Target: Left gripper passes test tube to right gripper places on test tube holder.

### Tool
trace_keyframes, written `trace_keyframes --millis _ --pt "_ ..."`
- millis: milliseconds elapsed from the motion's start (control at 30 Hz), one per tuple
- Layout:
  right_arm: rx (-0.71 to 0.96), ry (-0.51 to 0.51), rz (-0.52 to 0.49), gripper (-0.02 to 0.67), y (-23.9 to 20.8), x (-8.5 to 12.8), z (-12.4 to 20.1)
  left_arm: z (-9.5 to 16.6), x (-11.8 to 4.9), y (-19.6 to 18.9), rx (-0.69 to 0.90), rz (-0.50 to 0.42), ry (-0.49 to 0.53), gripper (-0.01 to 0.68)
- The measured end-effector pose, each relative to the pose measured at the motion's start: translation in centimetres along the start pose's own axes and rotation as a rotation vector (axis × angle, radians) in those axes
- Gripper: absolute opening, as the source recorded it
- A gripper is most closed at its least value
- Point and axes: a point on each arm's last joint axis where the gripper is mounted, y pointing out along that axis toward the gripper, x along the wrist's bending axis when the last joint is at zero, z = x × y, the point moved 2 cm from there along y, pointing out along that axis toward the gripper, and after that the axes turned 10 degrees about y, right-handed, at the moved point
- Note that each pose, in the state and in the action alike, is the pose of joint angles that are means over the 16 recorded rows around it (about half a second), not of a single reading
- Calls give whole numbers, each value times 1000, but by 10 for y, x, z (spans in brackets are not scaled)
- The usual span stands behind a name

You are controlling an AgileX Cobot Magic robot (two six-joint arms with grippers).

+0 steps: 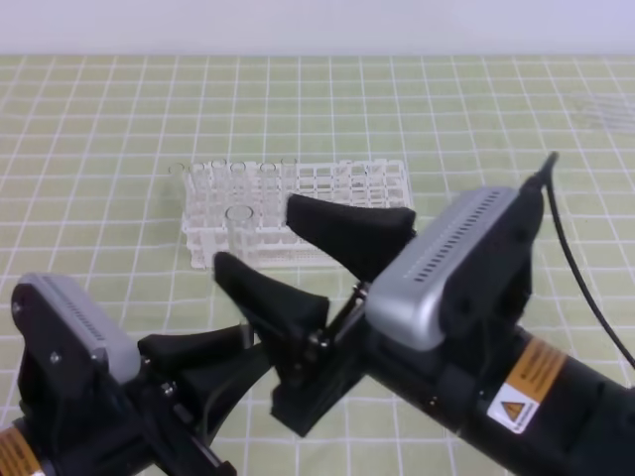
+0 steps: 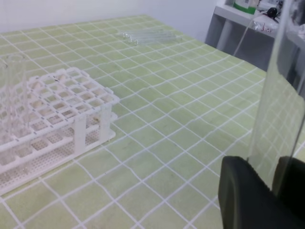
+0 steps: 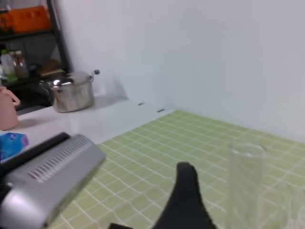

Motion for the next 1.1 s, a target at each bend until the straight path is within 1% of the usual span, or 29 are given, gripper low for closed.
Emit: trace_keyframes --millis 467,1100 --pt "25 -2 -12 48 23 6 5 0 0 0 4 0 5 7" --pt "30 -1 -11 25 26 6 6 0 0 0 1 4 25 5"
